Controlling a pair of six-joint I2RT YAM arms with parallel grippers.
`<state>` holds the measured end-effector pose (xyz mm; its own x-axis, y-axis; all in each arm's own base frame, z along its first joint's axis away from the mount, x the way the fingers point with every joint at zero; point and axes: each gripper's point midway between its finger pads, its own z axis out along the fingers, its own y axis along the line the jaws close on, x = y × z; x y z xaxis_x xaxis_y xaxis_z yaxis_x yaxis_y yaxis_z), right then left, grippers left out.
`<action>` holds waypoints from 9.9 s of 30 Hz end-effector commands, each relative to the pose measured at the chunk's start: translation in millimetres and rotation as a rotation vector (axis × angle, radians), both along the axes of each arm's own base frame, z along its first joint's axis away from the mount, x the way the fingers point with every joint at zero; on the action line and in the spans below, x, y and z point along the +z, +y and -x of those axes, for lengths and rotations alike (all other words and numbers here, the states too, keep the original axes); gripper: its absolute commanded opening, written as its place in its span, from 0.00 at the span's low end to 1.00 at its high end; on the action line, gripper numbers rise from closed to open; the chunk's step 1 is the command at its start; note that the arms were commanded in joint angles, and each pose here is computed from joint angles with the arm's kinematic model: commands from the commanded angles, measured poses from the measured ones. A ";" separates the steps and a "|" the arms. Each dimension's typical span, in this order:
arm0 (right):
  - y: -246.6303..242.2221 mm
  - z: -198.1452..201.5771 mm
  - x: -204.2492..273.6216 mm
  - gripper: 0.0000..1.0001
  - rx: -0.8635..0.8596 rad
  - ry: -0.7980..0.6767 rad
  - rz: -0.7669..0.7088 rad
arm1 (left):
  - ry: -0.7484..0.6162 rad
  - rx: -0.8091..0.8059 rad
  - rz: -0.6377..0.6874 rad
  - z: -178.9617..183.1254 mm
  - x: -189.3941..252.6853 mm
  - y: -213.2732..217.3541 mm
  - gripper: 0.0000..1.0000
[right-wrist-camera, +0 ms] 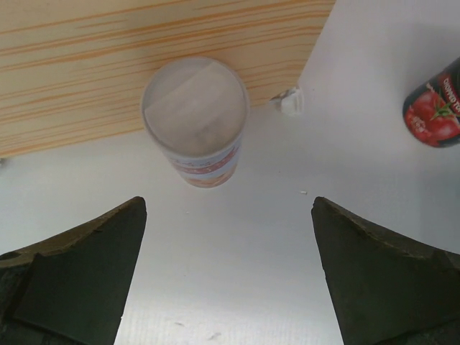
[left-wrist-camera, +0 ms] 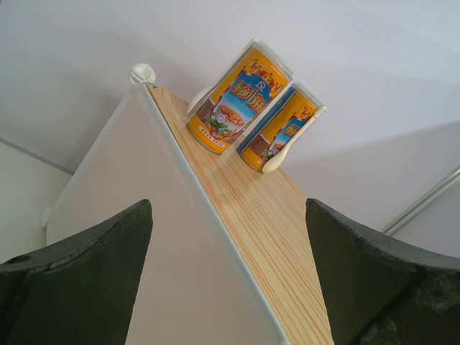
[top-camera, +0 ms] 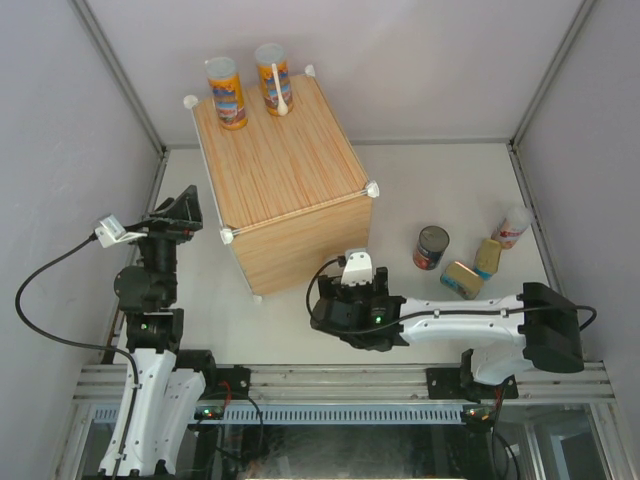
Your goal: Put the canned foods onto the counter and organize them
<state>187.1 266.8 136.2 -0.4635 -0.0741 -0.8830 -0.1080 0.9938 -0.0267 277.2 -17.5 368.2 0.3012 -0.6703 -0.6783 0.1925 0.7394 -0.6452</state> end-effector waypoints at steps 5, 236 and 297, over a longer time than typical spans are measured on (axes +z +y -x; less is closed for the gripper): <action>8.5 -24.6 11.7 0.96 0.038 -0.083 0.061 | -0.007 -0.013 0.001 -0.9 -1.3 -1.5 0.91; 176.6 -183.4 338.4 0.95 0.399 -0.795 -0.363 | -0.001 -0.033 -0.019 -5.6 -1.3 -3.9 0.91; -411.7 -129.8 10.6 0.99 -1.203 -0.133 -0.194 | 0.033 -0.090 0.033 -19.4 -13.3 -10.4 0.91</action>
<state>291.0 -134.3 135.6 -0.1422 0.4789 -0.8663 0.8672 0.4822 0.1242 297.2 -24.3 352.0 0.2140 -0.7130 -0.6677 0.2005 0.7010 -0.6844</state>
